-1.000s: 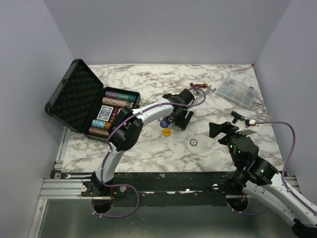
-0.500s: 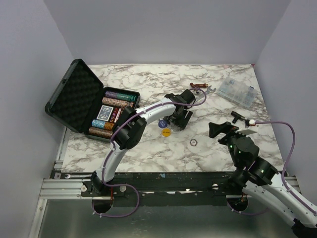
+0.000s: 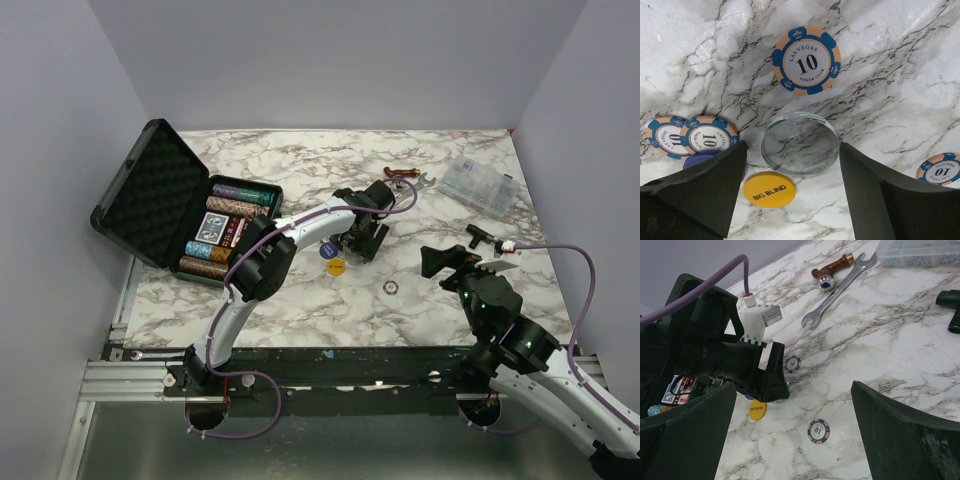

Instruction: Pack up texas hold em set

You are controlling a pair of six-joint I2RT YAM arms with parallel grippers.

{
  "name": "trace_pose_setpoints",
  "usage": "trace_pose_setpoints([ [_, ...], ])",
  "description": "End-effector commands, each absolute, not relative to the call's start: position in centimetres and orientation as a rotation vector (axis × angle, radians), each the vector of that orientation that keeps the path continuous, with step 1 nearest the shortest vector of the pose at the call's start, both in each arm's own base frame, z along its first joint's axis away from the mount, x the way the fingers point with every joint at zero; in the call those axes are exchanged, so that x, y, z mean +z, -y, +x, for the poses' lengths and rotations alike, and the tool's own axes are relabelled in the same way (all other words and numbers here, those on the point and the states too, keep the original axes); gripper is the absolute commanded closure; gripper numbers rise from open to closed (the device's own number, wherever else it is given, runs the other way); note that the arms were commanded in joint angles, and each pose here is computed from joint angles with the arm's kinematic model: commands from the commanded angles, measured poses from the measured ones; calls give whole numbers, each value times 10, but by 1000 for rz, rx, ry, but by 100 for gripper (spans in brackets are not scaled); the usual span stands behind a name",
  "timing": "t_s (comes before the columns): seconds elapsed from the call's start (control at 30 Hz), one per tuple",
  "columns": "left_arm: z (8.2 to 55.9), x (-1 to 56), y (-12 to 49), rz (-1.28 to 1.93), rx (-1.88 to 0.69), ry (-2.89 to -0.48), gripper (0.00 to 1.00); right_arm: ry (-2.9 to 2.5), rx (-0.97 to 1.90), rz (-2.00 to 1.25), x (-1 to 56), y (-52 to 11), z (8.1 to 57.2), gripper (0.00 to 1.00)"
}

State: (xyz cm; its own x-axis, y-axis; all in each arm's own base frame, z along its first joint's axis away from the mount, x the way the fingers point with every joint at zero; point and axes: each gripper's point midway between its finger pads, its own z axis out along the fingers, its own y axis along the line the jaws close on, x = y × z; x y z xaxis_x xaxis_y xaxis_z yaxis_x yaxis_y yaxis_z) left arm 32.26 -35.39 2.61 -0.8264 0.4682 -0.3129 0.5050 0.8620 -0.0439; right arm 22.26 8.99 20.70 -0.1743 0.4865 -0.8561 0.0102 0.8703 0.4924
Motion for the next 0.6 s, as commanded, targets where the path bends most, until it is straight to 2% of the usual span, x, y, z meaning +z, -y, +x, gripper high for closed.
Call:
trace_pose_setpoints([
  [0.0,322,19,354,765,-150,-2753,28,-1699,444,376,206,-91,223,0],
  [0.2,325,25,355,788,-148,-2738,51,-1698,444,375,206,-90,223,0],
  [0.57,339,79,358,822,-182,-2624,68,-1696,445,375,207,-90,223,0],
])
